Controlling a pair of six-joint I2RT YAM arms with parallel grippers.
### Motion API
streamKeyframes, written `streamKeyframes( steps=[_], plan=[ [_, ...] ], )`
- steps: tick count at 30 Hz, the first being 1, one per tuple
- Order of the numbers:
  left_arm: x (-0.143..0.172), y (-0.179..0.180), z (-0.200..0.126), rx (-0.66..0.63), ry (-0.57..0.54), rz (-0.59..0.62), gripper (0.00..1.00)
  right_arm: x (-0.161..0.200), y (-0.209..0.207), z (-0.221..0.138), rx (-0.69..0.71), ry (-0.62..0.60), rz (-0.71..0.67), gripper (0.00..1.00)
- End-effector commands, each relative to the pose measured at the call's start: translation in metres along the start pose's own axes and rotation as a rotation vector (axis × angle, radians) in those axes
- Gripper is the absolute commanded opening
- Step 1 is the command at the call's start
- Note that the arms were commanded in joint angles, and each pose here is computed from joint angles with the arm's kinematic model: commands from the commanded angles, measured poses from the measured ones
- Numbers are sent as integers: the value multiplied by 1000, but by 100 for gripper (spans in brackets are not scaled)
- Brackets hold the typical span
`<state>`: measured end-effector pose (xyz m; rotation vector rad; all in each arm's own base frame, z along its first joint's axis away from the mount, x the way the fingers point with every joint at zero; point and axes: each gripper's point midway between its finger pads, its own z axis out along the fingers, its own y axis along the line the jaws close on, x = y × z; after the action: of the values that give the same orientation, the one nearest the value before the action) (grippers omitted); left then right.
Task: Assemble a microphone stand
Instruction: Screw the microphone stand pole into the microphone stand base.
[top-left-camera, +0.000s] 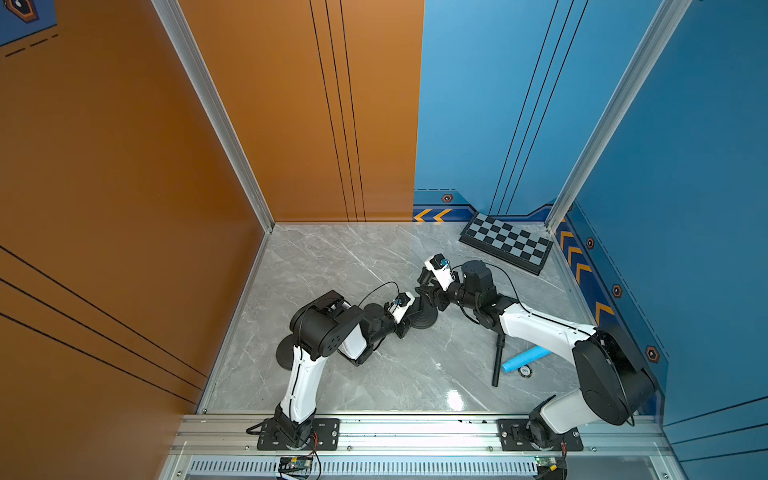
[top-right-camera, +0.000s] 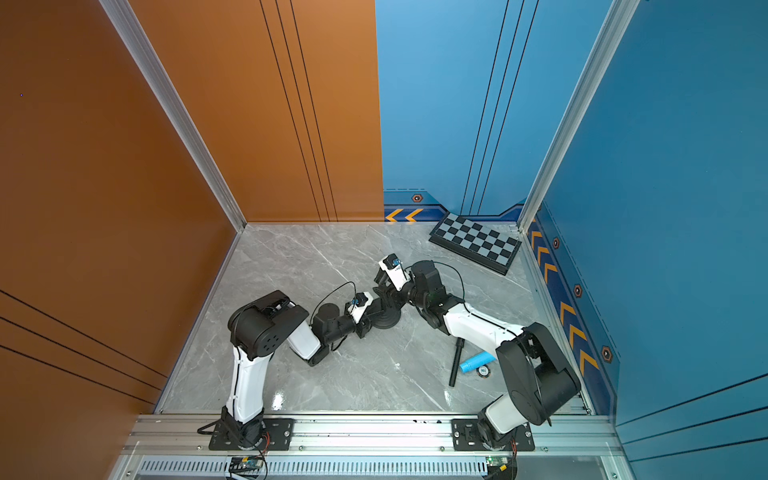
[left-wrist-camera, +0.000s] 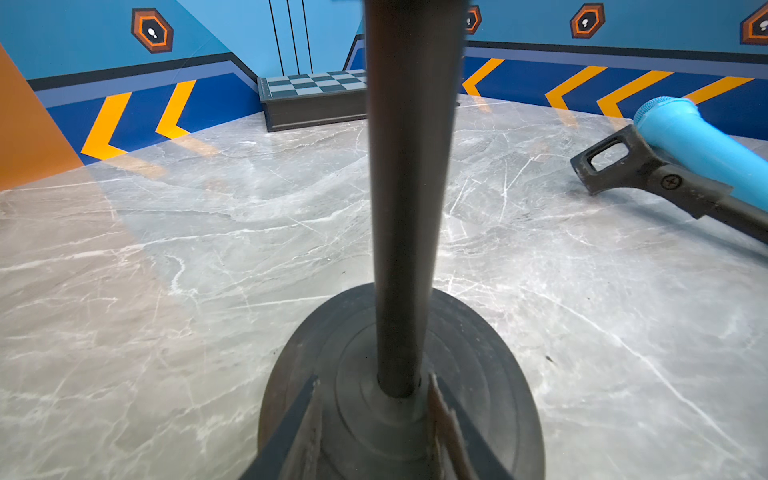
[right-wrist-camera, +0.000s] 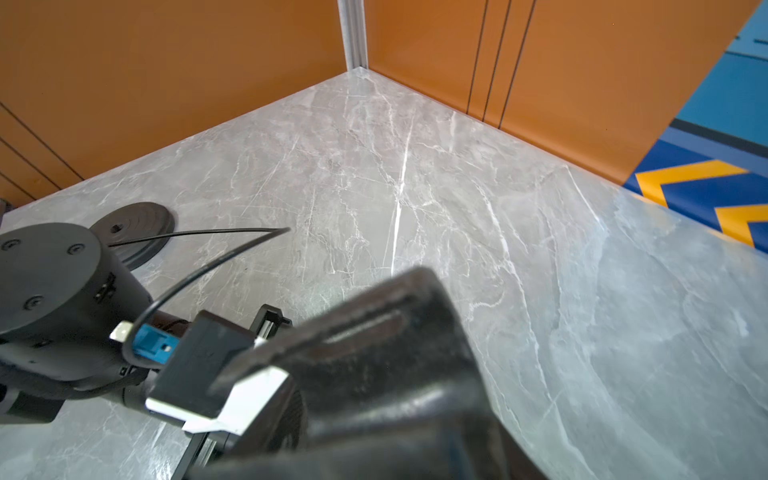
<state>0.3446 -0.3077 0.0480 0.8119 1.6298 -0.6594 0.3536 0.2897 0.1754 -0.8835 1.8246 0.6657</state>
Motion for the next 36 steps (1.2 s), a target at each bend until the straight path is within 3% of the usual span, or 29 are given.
streamKeyframes(
  steps=[1,5,7,9,13,16,20,23,25,28,33,36],
  plan=[
    [23,-6,0,15,87,5,43,5,9,5,-71,32,-25,37],
    [23,-5,0,13,88,5,43,12,-2,4,31,48,-7,16],
    [23,-6,0,14,87,5,43,20,-13,1,149,42,39,14],
    [23,-6,1,13,87,6,43,30,-21,-5,264,9,101,6],
    [23,-6,0,11,89,7,43,53,-24,-23,574,-70,215,3],
    [24,-6,1,11,91,9,43,64,-23,-29,699,-107,321,1],
    [24,-7,1,8,94,14,43,49,-17,-18,676,-84,313,2],
    [24,-8,1,10,95,17,43,38,-8,-7,547,-78,320,20],
    [25,-7,1,8,96,18,43,31,12,4,386,-30,234,27],
    [24,-8,1,9,94,21,43,25,25,2,278,3,107,48],
    [25,-8,1,12,97,22,43,18,21,-16,101,36,37,63],
    [25,-8,1,14,96,21,43,27,36,-23,-127,100,-36,64]
  ],
)
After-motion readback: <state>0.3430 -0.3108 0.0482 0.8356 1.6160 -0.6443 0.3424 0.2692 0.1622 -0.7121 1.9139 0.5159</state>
